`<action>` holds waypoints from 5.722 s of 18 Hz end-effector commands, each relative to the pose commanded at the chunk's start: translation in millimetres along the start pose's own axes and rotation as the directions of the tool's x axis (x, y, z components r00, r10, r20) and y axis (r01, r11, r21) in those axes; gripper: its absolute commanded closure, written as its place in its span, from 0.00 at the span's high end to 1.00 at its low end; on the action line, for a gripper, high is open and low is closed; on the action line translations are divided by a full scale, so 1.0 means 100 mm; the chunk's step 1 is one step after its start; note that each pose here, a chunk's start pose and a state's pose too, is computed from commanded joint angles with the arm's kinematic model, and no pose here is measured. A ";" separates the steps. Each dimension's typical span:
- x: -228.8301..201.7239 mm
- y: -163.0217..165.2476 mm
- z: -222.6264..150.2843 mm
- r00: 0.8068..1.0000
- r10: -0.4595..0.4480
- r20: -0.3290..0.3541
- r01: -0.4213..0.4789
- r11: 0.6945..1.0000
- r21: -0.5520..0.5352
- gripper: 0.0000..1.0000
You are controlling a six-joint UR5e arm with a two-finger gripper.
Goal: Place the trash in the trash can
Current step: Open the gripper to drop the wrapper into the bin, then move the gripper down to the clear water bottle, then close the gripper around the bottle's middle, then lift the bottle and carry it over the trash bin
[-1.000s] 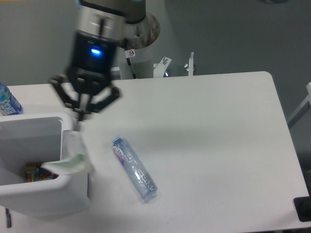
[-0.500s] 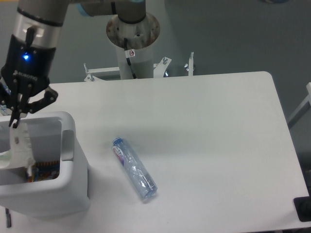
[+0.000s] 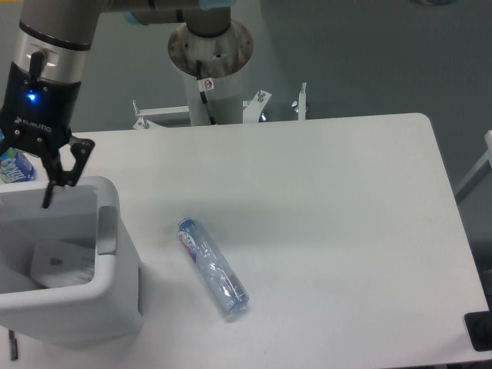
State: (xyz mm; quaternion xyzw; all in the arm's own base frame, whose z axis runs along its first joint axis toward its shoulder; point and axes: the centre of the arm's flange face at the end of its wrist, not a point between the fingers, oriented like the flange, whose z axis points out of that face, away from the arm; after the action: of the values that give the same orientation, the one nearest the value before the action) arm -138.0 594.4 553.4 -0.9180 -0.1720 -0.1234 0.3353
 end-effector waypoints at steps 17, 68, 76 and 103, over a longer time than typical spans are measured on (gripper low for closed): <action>-2.26 -0.04 0.49 0.911 -0.269 0.314 0.293 0.956 -0.031 1.00; -2.74 1.42 2.47 0.855 -0.199 0.479 0.449 0.747 -0.490 0.75; -2.71 1.46 2.44 0.859 -0.193 0.474 0.440 0.750 -0.494 0.60; -2.81 -0.34 0.42 0.916 -0.286 0.282 0.258 0.957 0.133 0.54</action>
State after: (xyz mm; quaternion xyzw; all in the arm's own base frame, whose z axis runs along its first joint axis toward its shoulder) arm -403.0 581.1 445.1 -0.8765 -0.3521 -0.0207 0.3276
